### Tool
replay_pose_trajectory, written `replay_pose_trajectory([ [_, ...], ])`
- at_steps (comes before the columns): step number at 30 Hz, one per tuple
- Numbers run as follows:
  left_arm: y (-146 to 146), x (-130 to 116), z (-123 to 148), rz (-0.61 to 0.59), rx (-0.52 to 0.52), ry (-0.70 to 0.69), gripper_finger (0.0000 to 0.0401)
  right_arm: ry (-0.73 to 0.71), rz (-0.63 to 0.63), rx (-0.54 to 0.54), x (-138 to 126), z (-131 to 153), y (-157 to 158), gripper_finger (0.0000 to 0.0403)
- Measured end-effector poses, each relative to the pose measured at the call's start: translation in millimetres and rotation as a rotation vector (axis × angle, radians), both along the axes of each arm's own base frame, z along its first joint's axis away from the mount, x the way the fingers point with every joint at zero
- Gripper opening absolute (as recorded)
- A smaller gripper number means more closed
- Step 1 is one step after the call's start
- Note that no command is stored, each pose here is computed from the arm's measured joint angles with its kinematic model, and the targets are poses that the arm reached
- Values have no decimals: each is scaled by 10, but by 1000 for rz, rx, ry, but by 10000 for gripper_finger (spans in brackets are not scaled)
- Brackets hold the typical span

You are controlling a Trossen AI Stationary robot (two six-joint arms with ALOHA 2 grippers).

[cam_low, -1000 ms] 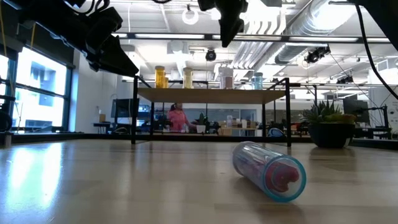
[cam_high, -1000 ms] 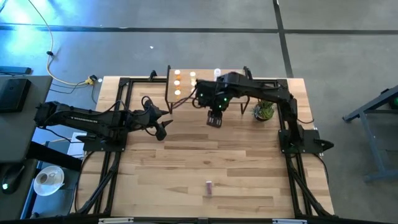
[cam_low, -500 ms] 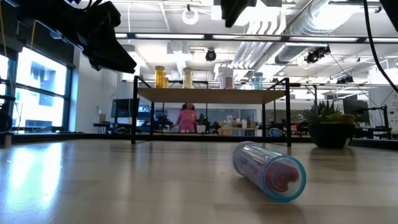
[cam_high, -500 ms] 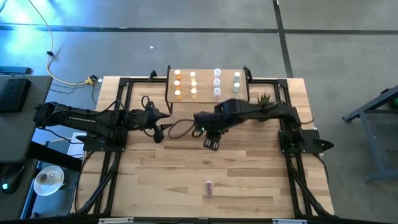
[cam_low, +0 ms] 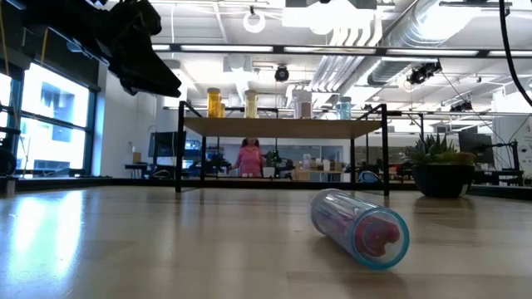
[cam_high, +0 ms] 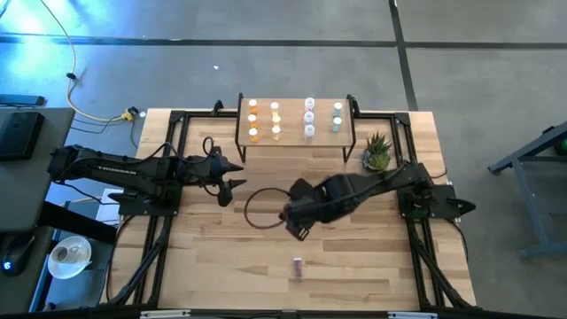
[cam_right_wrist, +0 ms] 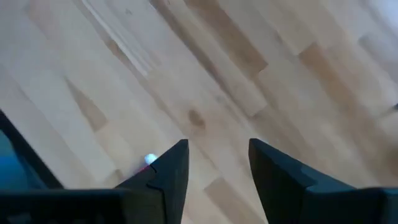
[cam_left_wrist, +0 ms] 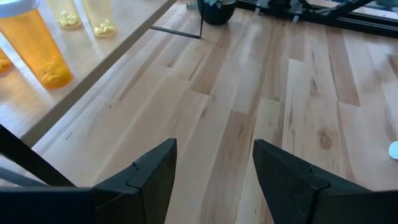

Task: Pick and place medicine bottles onto shelf by color
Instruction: Put the blue pill bottle on the shelf aligned with the other blue pill bottles

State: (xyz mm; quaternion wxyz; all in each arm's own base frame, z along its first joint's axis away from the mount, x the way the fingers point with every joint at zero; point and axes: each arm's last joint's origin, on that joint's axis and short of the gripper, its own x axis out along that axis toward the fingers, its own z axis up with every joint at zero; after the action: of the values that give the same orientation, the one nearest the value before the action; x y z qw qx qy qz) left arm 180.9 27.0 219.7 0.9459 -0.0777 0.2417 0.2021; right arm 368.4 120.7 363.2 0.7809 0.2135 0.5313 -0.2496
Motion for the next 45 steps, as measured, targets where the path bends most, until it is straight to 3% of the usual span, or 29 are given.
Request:
replay_pose_trajectory([
  [8, 0, 1, 1, -13, 21, 9, 201, 4, -210, 96, 70, -248, 347, 191],
  [19, -4, -37, -58, -12, 13, 83, 201, -27, -324, 224, 304, -740, 868, 193],
  [32, -27, -188, -158, -20, -41, 238, 201, 89, -433, 257, 506, -1507, 1182, 193],
  [45, -48, -326, -11, -40, -43, 138, 201, 156, -522, 182, 541, -1876, 1190, 193],
])
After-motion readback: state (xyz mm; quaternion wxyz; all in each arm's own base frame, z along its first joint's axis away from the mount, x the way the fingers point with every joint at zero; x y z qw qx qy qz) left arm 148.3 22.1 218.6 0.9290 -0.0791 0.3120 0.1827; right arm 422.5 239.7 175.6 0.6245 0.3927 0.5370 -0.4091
